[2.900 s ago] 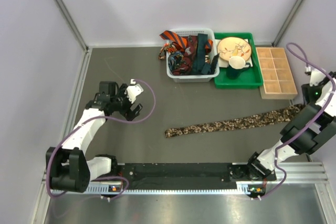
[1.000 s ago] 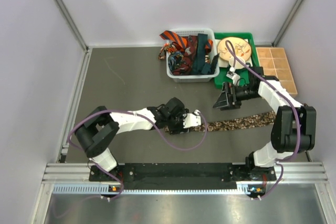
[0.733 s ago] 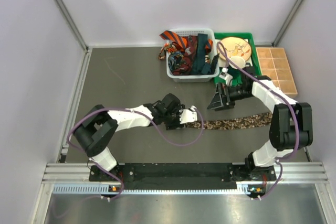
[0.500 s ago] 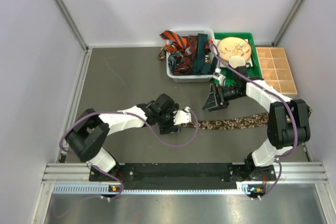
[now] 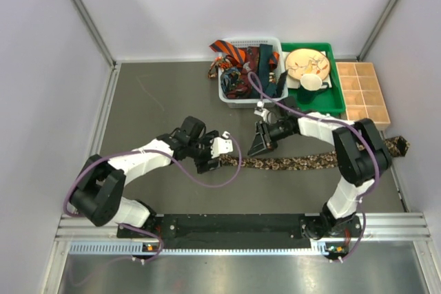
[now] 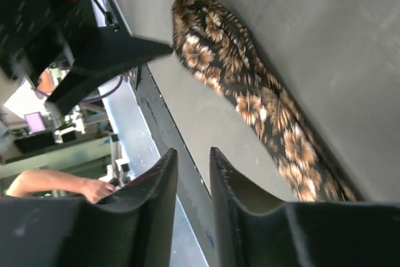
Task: Roll the ties
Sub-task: Roll the tie at the center of the board.
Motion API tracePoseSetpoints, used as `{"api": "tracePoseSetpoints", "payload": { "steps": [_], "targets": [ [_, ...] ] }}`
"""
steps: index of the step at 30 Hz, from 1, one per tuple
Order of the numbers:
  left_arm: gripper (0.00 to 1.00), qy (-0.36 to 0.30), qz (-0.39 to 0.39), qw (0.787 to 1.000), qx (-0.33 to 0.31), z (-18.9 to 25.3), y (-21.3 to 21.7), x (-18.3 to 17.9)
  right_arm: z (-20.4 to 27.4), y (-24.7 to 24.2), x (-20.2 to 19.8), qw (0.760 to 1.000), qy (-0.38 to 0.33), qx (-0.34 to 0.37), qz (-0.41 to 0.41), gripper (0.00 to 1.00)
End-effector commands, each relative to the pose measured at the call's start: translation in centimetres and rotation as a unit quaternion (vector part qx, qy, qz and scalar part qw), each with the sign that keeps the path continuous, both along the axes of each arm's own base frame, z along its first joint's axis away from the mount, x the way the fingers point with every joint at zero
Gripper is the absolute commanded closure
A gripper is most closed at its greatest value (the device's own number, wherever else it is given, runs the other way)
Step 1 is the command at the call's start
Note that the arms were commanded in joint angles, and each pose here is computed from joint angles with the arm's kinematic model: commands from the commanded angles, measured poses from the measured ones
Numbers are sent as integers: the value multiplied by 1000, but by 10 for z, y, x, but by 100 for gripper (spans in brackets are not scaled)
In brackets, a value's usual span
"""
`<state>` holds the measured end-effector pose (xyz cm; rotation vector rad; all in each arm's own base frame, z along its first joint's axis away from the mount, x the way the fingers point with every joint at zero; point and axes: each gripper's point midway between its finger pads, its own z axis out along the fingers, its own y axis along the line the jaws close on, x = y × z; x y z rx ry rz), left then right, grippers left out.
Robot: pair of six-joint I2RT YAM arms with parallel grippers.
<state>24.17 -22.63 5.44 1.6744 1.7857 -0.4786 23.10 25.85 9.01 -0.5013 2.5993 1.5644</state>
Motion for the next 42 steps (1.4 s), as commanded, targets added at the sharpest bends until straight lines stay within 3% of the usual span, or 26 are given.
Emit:
{"api": "tracePoseSetpoints", "payload": {
  "steps": [1,14,21,30,34,42],
  "targets": [
    [18,-8,-54,997,-51,9,-18,-9,-11,27,2,1000,7,16,5,75],
    [27,3,-54,998,-42,-2,-22,-2,-77,23,1,997,36,-66,-7,81],
    [35,9,-56,998,-29,-6,-27,4,-88,18,2,995,36,-93,-7,82],
    [53,-9,-109,993,-50,13,-36,-15,-90,19,7,994,38,-100,-4,83],
    [55,-13,-132,990,-58,20,-52,-26,-90,19,8,994,38,-99,-4,83],
    [57,11,-84,993,-81,31,-82,-7,-86,21,8,995,36,-95,0,83]
  ]
}}
